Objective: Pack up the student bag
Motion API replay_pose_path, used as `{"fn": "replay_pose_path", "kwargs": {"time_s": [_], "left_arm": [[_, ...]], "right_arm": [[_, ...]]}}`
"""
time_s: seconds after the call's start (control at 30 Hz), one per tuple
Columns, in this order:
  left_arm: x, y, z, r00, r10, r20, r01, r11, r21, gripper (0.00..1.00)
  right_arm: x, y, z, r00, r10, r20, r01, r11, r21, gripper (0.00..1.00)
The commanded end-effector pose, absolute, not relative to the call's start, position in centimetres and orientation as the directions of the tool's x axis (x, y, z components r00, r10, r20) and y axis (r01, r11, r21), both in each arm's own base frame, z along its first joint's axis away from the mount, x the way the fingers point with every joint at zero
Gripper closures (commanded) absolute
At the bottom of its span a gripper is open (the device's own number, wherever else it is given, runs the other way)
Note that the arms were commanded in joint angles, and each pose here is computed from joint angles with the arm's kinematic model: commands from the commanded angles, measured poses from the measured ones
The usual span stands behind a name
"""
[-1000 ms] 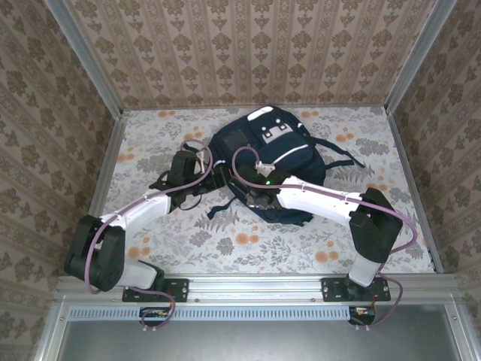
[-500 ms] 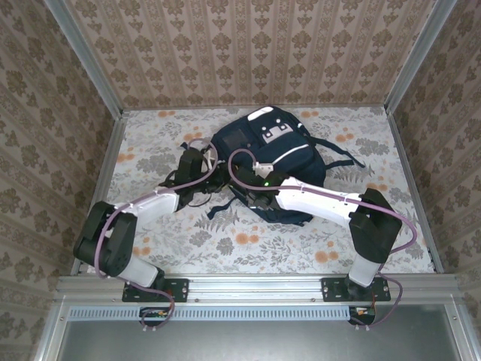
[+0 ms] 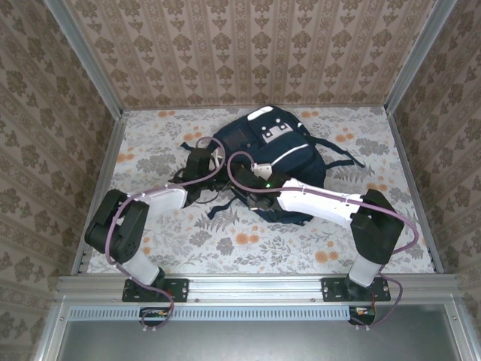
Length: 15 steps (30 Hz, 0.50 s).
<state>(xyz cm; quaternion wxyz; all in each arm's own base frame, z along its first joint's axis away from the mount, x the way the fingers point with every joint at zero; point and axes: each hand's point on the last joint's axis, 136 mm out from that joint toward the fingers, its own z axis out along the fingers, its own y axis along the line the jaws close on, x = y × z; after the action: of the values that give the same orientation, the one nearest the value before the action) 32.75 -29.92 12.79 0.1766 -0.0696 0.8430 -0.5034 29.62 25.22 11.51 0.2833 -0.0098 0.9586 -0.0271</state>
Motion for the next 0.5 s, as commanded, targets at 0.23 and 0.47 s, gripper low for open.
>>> {"fn": "replay_pose_path", "kwargs": {"time_s": [0.23, 0.47], "left_arm": [[34.0, -31.2, 12.4, -0.929, -0.300, -0.218, 0.049, 0.483, -0.874, 0.72], [34.9, -29.7, 11.5, -0.911, -0.318, -0.263, 0.042, 0.563, -0.826, 1.00]], "right_arm": [[30.3, 24.8, 13.6, -0.802, -0.024, -0.597, -0.002, 0.999, -0.038, 1.00], [30.2, 21.9, 14.1, -0.794, -0.050, -0.606, 0.036, 0.991, -0.130, 1.00]]}}
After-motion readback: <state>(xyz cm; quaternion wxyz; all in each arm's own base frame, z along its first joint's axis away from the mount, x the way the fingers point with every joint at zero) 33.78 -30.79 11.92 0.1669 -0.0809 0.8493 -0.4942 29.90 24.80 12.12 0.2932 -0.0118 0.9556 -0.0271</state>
